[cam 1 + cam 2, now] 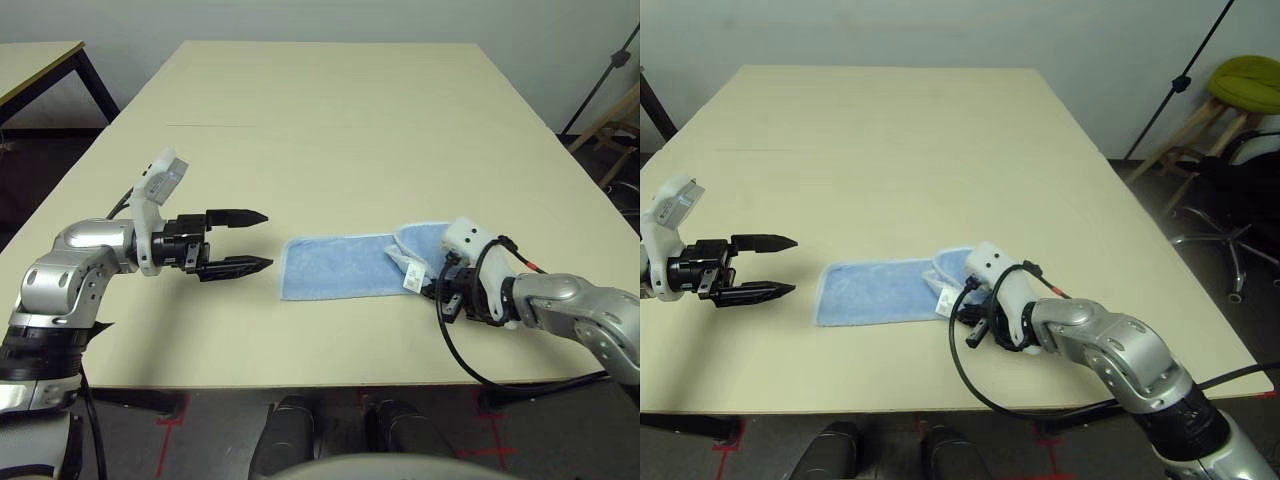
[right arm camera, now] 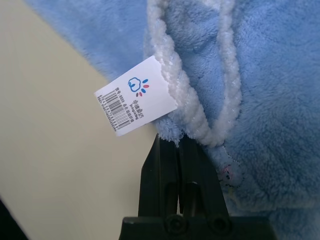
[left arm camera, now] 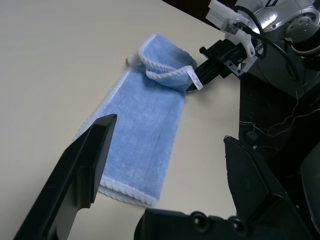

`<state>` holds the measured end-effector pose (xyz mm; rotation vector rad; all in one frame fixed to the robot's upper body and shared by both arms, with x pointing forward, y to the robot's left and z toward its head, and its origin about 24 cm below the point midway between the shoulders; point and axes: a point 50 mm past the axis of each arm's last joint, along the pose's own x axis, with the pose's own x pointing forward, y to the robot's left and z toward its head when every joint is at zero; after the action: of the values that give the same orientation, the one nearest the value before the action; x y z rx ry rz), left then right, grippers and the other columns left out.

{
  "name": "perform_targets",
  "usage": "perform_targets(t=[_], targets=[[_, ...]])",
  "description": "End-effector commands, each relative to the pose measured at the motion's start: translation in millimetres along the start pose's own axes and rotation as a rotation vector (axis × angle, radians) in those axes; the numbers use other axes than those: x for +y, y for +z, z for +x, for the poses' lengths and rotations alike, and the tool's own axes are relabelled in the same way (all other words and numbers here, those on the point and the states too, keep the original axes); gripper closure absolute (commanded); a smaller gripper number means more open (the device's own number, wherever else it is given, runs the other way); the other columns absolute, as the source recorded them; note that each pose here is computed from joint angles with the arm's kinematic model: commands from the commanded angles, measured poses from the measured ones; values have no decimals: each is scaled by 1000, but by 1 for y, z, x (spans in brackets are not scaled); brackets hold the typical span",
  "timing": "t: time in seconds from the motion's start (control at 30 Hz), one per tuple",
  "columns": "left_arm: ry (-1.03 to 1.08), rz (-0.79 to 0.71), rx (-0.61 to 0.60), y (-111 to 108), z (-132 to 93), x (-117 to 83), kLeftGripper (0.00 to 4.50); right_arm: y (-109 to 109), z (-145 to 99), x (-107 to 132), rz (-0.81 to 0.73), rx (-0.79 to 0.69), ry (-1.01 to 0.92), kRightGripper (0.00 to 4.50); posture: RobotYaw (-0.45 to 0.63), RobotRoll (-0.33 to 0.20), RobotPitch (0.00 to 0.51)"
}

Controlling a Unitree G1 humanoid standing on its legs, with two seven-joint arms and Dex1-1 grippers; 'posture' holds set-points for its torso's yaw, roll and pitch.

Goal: Fold the towel and set it aside.

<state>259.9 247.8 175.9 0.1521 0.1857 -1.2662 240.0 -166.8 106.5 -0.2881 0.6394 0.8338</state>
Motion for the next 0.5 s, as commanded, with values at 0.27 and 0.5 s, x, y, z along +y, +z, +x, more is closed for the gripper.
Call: perform_targets(t=[0.27,0.5], targets=[[64,-39,-12,9,12,5,0,21,-19,11,122,-62,240,1613,117,0,69],[104,-6,-14,23,29,10,0,53,-75,-11,117,-227,312,40,110,0,70]])
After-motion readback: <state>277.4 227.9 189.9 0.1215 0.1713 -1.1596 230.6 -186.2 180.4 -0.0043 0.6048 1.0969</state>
